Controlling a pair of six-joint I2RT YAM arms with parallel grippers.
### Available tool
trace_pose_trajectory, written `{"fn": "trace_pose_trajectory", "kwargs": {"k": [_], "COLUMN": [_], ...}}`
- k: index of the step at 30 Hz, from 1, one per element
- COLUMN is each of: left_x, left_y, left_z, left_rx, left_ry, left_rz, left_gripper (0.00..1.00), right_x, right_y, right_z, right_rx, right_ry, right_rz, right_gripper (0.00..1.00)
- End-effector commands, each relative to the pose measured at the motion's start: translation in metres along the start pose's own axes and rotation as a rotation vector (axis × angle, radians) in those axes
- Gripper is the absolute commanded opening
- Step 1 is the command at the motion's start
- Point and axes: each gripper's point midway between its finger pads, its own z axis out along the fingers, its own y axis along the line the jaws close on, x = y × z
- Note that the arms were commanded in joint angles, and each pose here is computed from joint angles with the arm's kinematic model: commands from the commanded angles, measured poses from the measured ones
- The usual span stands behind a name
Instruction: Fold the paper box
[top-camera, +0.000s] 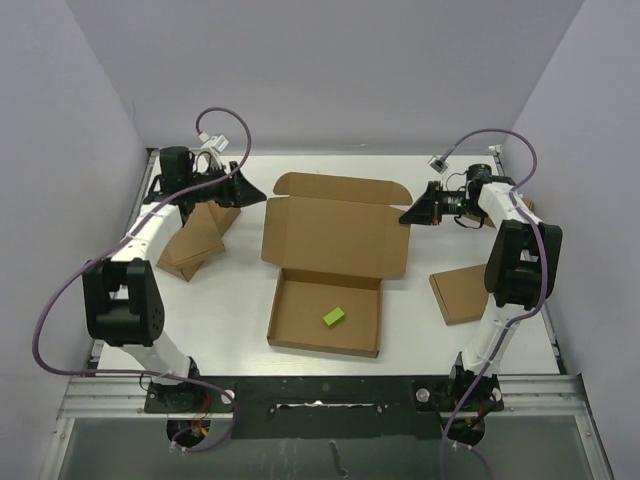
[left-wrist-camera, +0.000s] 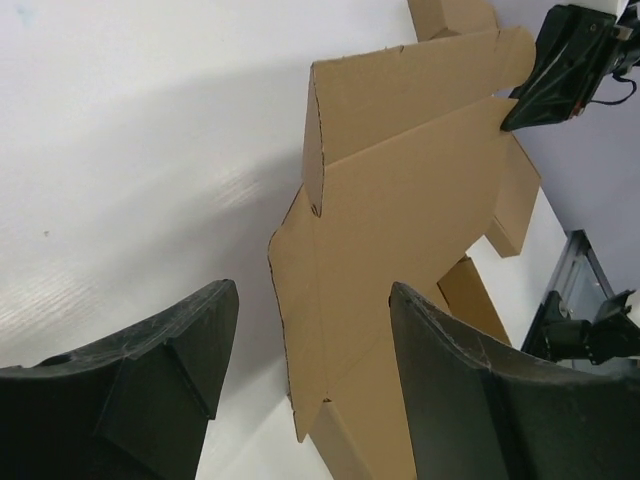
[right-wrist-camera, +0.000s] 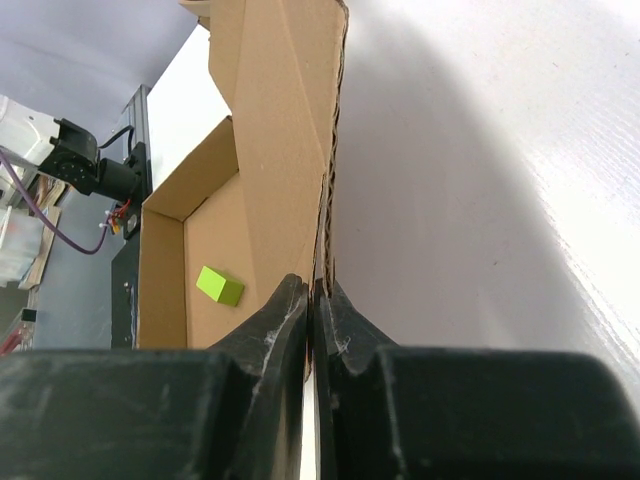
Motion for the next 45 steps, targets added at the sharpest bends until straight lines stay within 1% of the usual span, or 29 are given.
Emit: {"fn": "trace_pose_trajectory", "kwargs": {"k": [1, 5, 8, 14, 17, 19, 22, 23, 25, 28, 32, 35, 38, 41, 45], "left_x": [0.019, 0.023, 0.026, 0.033, 0.036, 0.037, 0.037, 0.037, 0.034, 0.021, -0.004, -0.028, -0.05, -0.065, -0.079], "left_y": [-0.003, -0.001, 0.001, 0.003, 0.001, -0.001, -0.004, -0.007, -0.009, -0.01, -0.014, -0.023, -0.027, -0.033, -0.041], "left_z": [0.01, 0.026, 0.035, 0.043, 0.043, 0.043, 0.044, 0.044, 0.045, 0.048, 0.052, 0.058, 0.064, 0.072, 0.084], "left_rx": [0.046, 0.061, 0.069, 0.084, 0.089, 0.098, 0.105, 0.107, 0.097, 0.04, -0.081, -0.161, -0.234, -0.271, -0.306], "left_ry": [0.145, 0.206, 0.251, 0.313, 0.328, 0.329, 0.332, 0.331, 0.319, 0.258, 0.109, -0.036, -0.168, -0.255, -0.321], "left_rz": [0.024, 0.037, 0.026, -0.035, -0.046, -0.048, -0.057, -0.06, -0.066, -0.098, -0.088, -0.042, 0.01, 0.061, 0.141], "left_gripper": [0.61, 0.6, 0.56, 0.33, 0.28, 0.19, 0.02, 0.0, 0.0, 0.0, 0.0, 0.0, 0.0, 0.0, 0.0], "right_x": [-0.023, -0.024, -0.024, -0.026, -0.026, -0.027, -0.027, -0.028, -0.031, -0.042, -0.079, -0.11, -0.135, -0.151, -0.164], "right_y": [0.018, 0.019, 0.02, 0.023, 0.024, 0.025, 0.027, 0.029, 0.03, 0.024, 0.017, 0.018, 0.021, 0.017, 0.015], "right_z": [-0.003, -0.001, -0.002, -0.003, -0.003, -0.003, -0.001, 0.0, 0.003, 0.005, 0.001, 0.001, 0.011, 0.02, 0.033], "right_rx": [0.001, -0.002, -0.004, -0.003, -0.004, -0.004, 0.001, 0.007, 0.03, 0.13, 0.32, 0.454, 0.561, 0.691, 0.793], "right_ry": [-0.015, -0.013, -0.013, -0.015, -0.016, -0.015, -0.006, 0.0, 0.017, 0.038, 0.032, 0.029, 0.028, 0.035, 0.012], "right_rz": [-0.132, -0.136, -0.137, -0.146, -0.147, -0.151, -0.163, -0.174, -0.198, -0.228, -0.286, -0.354, -0.425, -0.488, -0.538], "right_gripper": [0.0, 0.0, 0.0, 0.0, 0.0, 0.0, 0.0, 0.0, 0.0, 0.0, 0.0, 0.0, 0.0, 0.0, 0.0]}}
